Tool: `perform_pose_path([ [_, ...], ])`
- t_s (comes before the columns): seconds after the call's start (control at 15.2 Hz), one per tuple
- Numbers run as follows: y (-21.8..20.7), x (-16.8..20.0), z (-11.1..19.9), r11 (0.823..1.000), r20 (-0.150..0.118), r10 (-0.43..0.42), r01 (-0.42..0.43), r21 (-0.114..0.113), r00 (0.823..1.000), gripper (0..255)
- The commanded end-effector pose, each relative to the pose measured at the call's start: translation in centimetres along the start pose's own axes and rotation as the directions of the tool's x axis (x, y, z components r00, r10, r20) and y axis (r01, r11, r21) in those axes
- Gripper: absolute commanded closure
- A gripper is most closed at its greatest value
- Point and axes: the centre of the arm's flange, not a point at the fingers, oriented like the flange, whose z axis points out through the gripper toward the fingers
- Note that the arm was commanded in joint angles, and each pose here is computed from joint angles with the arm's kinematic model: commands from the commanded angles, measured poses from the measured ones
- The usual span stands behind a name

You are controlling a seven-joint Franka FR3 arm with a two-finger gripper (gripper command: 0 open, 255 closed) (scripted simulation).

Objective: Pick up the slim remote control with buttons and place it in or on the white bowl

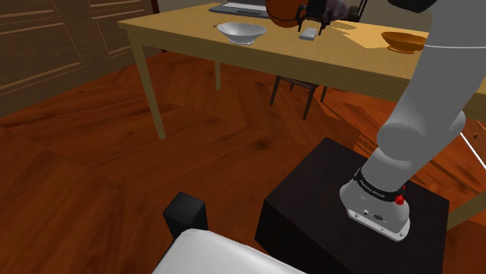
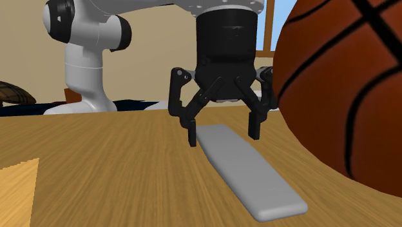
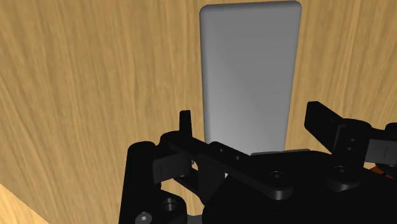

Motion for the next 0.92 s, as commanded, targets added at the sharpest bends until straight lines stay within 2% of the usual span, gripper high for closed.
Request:
perform_pose_path([
  [0.0, 0.0, 0.12, 0.36, 1.0, 0.003, 0.002, -0.002, -0.004, 1.0, 0],
  [0.26, 0.0, 0.12, 0.36, 1.0, 0.003, 0.002, -0.002, -0.004, 1.0, 0],
  [0.33, 0.03, 0.13, 0.35, 1.0, 0.003, 0.002, -0.002, -0.004, 1.0, 255],
  [0.86, 0.1, 0.03, 0.39, 1.0, 0.003, 0.002, -0.002, -0.004, 1.0, 255],
])
